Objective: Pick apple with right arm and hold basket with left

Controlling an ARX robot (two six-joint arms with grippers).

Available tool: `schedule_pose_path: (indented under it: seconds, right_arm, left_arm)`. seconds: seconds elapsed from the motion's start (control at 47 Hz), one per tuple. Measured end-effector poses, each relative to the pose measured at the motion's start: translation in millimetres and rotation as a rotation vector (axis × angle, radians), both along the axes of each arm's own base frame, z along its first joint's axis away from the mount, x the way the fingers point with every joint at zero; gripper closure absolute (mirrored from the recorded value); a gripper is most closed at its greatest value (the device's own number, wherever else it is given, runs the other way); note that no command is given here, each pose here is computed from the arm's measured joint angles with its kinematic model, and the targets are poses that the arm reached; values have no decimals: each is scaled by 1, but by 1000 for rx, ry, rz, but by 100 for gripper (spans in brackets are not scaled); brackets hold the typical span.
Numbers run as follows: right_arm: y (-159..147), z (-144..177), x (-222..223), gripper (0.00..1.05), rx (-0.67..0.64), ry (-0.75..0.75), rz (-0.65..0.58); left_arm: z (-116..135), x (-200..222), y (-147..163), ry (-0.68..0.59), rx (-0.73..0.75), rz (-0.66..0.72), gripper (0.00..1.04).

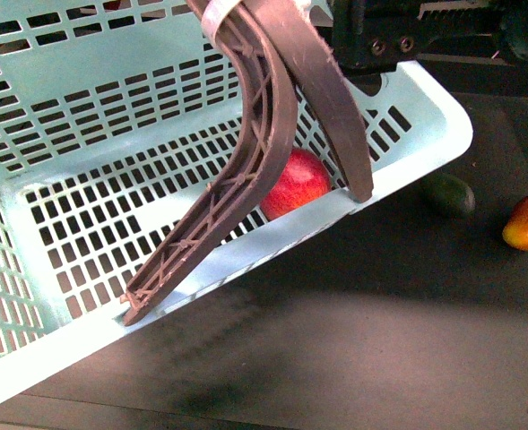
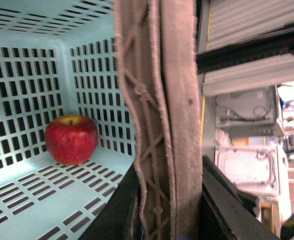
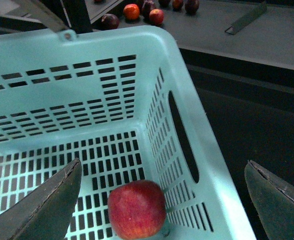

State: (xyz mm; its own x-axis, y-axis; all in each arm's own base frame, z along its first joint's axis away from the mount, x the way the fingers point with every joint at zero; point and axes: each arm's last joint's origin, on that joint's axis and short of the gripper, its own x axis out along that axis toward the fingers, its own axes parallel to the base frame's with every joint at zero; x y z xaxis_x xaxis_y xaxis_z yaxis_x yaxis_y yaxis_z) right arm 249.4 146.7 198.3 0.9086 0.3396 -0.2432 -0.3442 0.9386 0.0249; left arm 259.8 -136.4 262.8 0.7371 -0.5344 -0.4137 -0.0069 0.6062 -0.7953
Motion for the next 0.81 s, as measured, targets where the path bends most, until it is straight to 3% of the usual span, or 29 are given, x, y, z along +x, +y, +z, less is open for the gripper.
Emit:
schedule_pose_path:
  seconds: [0.298,0.511,0.618,0.809]
  right_arm:
    - [-50,32,7,9,65,-98,-230]
    - [-102,50,-24,9,5,-154,-381]
    - [-120,50,-42,30,40,-259,-358]
    - [-129,22,-62,60,21,-231,-350]
  left_arm:
    - [0,0,0,7,-11,2,84]
    - [0,0,0,8,-13,-1,84]
    - [0,0,0,7,-10,4,84]
    - [0,0,-1,9,-14,-2,84]
